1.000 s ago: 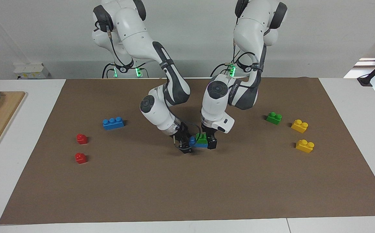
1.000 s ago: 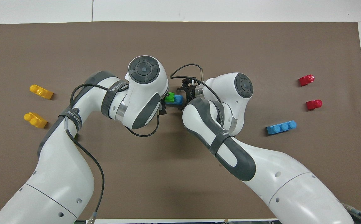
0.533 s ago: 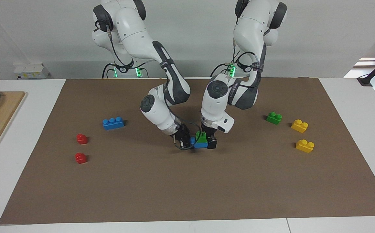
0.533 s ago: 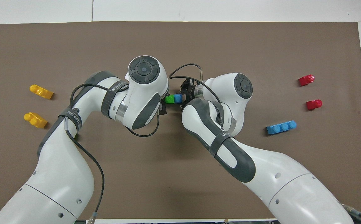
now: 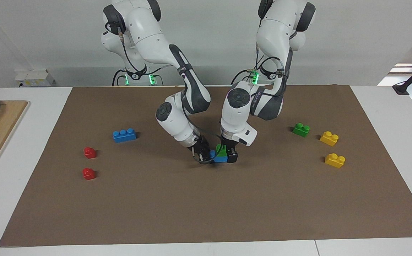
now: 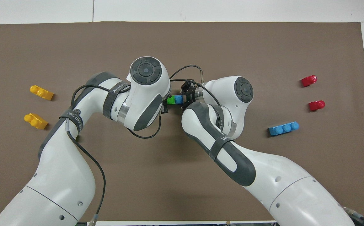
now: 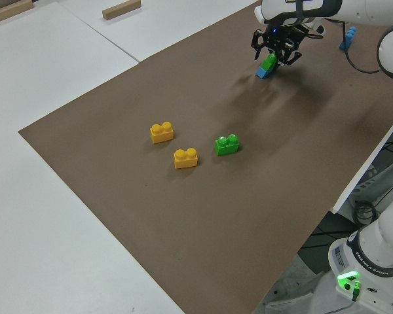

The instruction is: Remove green block with left arm and hold with right

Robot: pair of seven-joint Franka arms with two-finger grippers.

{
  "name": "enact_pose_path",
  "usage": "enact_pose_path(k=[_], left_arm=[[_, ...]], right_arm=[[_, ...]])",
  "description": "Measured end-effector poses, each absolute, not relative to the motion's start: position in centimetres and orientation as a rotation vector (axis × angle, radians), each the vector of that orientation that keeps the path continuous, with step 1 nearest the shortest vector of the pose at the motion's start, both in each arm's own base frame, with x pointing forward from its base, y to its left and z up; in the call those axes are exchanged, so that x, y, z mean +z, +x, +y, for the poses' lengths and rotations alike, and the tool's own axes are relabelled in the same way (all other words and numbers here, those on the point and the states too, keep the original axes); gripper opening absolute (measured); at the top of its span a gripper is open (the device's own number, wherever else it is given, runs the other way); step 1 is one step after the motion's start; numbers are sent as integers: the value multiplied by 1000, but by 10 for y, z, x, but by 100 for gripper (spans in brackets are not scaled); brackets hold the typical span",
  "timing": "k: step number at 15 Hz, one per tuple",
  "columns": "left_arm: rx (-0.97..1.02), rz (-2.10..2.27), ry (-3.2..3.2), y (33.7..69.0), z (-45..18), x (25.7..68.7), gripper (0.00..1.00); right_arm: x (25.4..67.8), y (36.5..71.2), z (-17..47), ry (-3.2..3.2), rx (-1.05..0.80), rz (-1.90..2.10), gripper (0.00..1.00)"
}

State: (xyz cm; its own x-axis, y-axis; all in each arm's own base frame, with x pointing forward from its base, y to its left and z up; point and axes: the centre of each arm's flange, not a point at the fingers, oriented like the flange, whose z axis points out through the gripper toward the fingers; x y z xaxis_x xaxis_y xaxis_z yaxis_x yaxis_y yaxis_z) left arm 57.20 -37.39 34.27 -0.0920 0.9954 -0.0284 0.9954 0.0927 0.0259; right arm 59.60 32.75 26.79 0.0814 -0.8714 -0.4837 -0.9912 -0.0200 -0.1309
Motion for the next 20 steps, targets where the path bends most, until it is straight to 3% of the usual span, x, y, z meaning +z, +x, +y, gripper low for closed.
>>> enact_pose_path(k=[3,4,10,15,20], left_arm=[[-2,2276,2113,568,-377,346,39],[1,2262,2124,567,-377,349,35],[36,2257,2081,566,-354,393,35],[45,2192,2234,573,-298,433,35],[26,1884,2545,604,-208,429,35]], right_arm=[[268,597,326,-1929,358,1837,36],[268,597,326,-1930,358,1836,36],[268,597,326,-1930,357,1836,36],[269,598,325,-1929,359,1838,36],[310,645,261,-2005,413,1830,36]])
